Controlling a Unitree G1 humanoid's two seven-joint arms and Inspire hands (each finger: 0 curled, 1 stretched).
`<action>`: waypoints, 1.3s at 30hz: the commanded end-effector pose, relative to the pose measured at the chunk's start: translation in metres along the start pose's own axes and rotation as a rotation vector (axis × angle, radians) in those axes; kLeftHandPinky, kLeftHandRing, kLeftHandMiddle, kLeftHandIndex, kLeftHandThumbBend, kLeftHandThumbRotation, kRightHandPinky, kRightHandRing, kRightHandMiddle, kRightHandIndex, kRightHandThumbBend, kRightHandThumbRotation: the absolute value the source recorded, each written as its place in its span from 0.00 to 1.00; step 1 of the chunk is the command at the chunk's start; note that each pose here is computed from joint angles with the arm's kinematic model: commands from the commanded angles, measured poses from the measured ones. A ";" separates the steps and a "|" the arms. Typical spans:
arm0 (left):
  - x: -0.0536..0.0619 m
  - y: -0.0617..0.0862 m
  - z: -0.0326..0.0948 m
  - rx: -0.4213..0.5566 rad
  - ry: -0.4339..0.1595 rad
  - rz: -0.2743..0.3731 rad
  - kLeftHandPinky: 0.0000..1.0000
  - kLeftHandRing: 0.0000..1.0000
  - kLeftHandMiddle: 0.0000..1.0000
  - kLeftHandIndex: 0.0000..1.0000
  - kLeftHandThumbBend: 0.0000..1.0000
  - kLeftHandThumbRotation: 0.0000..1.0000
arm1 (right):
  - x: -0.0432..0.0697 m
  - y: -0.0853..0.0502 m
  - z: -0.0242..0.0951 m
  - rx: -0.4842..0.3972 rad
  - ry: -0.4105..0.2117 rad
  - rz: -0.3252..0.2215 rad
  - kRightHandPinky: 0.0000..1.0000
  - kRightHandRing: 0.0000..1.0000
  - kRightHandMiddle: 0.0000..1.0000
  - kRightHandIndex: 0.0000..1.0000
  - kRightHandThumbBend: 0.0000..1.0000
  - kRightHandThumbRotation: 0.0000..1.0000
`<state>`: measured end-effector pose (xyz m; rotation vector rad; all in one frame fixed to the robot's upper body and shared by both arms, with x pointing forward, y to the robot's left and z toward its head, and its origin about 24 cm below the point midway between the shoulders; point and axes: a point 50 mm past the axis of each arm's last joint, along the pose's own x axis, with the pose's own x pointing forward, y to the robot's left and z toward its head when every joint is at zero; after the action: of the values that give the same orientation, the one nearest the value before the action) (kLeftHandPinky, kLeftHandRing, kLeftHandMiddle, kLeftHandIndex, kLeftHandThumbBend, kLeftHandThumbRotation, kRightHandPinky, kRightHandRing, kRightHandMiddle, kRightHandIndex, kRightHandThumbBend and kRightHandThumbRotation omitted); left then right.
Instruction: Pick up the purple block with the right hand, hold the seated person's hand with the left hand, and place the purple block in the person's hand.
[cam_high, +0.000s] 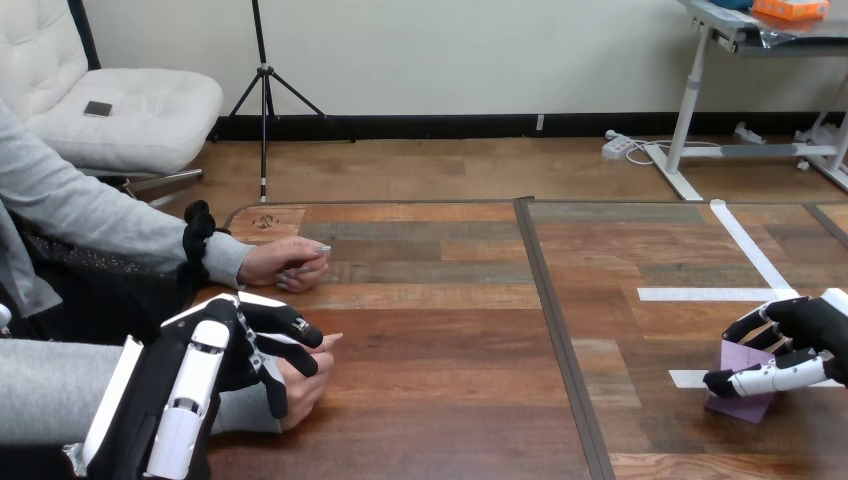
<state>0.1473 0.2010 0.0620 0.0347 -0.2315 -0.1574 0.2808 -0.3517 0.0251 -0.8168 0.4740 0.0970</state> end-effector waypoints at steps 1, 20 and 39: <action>0.012 0.003 0.011 0.028 -0.087 -0.011 0.20 0.47 0.54 0.49 0.12 1.00 | 0.005 -0.005 0.014 -0.053 -0.036 0.008 0.48 0.49 0.54 0.57 0.91 0.00; 0.012 0.003 0.012 0.037 -0.087 0.001 0.21 0.47 0.53 0.49 0.13 1.00 | 0.007 -0.005 0.015 -0.152 -0.019 -0.033 0.43 0.46 0.50 0.49 0.83 0.00; 0.012 0.005 0.012 0.039 -0.085 0.014 0.21 0.47 0.53 0.49 0.12 1.00 | 0.008 -0.005 0.018 -0.143 -0.043 -0.103 0.40 0.44 0.47 0.47 0.87 0.00</action>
<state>0.1474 0.2029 0.0623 0.0388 -0.2316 -0.1354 0.2866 -0.3464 0.0264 -0.9545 0.4386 0.0746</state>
